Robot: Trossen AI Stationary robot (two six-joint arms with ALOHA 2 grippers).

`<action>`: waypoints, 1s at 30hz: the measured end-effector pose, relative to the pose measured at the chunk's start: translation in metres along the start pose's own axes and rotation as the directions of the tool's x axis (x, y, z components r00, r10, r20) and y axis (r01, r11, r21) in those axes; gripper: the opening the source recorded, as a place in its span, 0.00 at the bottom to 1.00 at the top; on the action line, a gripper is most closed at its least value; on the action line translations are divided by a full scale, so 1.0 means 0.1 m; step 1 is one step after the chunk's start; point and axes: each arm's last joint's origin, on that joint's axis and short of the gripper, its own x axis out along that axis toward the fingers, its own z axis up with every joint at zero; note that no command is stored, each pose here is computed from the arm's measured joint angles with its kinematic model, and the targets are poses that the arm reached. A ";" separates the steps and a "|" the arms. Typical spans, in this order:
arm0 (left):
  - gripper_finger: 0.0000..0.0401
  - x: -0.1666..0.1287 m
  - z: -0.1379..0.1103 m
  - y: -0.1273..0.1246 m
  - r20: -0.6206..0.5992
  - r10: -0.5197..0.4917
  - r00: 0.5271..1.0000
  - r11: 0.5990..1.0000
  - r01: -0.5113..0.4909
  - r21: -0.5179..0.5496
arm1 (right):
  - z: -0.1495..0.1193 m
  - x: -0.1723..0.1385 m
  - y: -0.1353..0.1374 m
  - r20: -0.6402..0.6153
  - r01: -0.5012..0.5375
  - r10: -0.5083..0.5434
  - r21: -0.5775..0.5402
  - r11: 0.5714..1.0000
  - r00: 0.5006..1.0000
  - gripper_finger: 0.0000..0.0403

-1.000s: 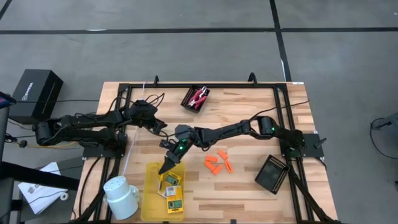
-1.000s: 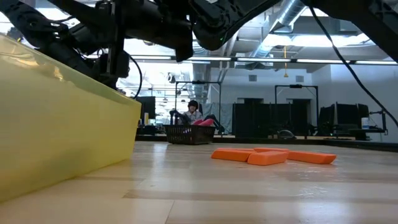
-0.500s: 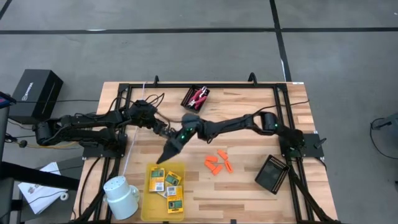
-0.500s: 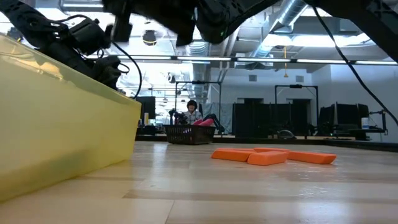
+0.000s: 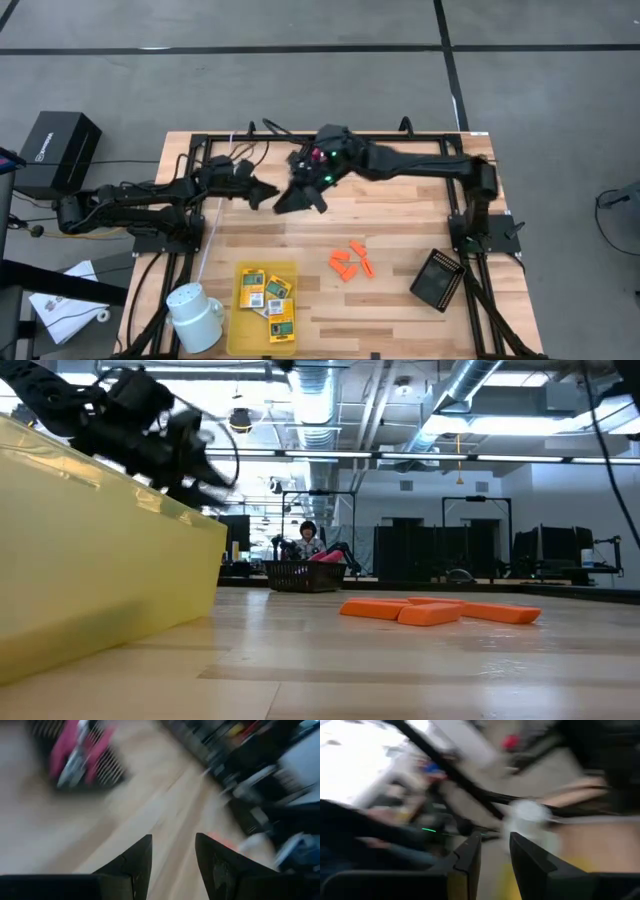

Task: Pick & Place School Supplies
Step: Put the orange eraser into the bottom black bin

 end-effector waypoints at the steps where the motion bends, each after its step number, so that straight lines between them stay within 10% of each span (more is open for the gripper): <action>1: 0.36 0.00 0.04 -0.04 0.043 -0.034 0.998 0.999 0.033 0.018 | -0.01 -0.08 0.04 -0.004 0.081 -0.082 -0.017 0.997 0.997 0.23; 9: 0.36 0.02 0.15 -0.38 0.099 -0.207 0.973 0.976 0.198 0.095 | -0.26 -0.49 0.53 -0.017 0.593 -0.597 -0.104 0.799 0.802 0.23; 16: 0.36 0.04 0.07 -0.50 0.059 -0.266 0.962 0.959 0.258 0.117 | -0.82 -0.39 0.71 -0.166 0.870 -0.861 -0.027 0.492 0.481 0.23; 25: 0.36 0.04 0.07 -0.49 0.079 -0.243 0.967 0.963 0.230 0.138 | -2.15 -0.02 0.95 -0.077 0.885 -0.957 0.408 0.226 0.280 0.23; 30: 0.36 0.04 0.07 -0.51 0.079 -0.248 0.966 0.966 0.241 0.090 | -2.50 -0.09 0.93 0.034 0.831 -0.981 0.527 0.179 0.190 0.23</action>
